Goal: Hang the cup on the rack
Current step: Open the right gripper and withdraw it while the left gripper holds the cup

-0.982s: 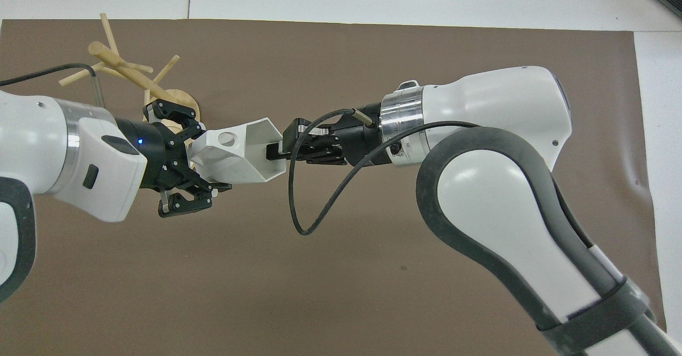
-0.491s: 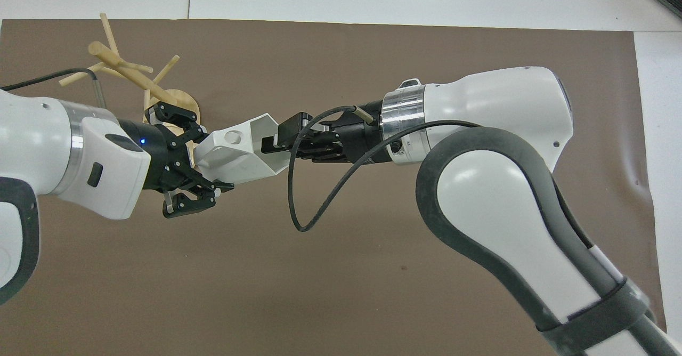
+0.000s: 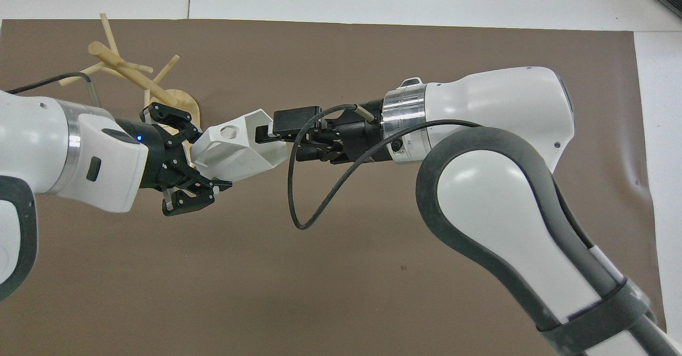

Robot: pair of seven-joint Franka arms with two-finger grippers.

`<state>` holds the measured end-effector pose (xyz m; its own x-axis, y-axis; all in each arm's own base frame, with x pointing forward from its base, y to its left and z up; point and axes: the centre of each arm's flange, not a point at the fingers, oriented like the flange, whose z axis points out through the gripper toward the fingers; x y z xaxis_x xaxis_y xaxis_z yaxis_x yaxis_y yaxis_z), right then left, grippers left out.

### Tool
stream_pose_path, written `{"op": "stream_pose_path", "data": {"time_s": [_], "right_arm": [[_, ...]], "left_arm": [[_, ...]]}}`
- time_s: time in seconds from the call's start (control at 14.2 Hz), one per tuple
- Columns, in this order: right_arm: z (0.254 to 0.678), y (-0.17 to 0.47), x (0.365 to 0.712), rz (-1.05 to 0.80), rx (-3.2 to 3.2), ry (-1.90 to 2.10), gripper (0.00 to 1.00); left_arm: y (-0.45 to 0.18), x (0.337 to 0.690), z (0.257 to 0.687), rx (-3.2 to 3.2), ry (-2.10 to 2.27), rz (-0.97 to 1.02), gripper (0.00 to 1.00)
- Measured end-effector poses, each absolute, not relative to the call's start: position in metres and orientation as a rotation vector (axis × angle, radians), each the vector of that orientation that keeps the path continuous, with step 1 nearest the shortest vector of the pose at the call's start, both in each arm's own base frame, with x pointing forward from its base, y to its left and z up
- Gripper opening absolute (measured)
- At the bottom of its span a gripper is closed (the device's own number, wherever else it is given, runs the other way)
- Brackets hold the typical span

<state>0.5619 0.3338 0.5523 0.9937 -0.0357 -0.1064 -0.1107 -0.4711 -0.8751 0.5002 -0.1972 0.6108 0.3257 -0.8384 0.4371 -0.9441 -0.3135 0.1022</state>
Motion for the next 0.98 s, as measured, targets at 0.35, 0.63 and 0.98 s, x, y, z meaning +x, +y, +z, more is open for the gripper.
{"op": "stream_pose_path", "data": {"time_s": [0.35, 0.63, 0.98], "right_arm": [[0.552, 0.333, 0.562, 0.079, -2.073, 0.098, 1.00], [0.546, 0.312, 0.576, -0.065, -2.240, 0.042, 1.00], [0.534, 0.255, 0.604, -0.263, -2.542, -0.066, 1.00]], "left_arm": [[-0.180, 0.507, 0.600, 2.554, -1.283, 0.349, 0.70], [-0.170, 0.515, 0.581, 2.675, -0.999, 0.308, 0.70], [-0.150, 0.552, 0.544, 2.783, -0.672, 0.339, 0.70]]}}
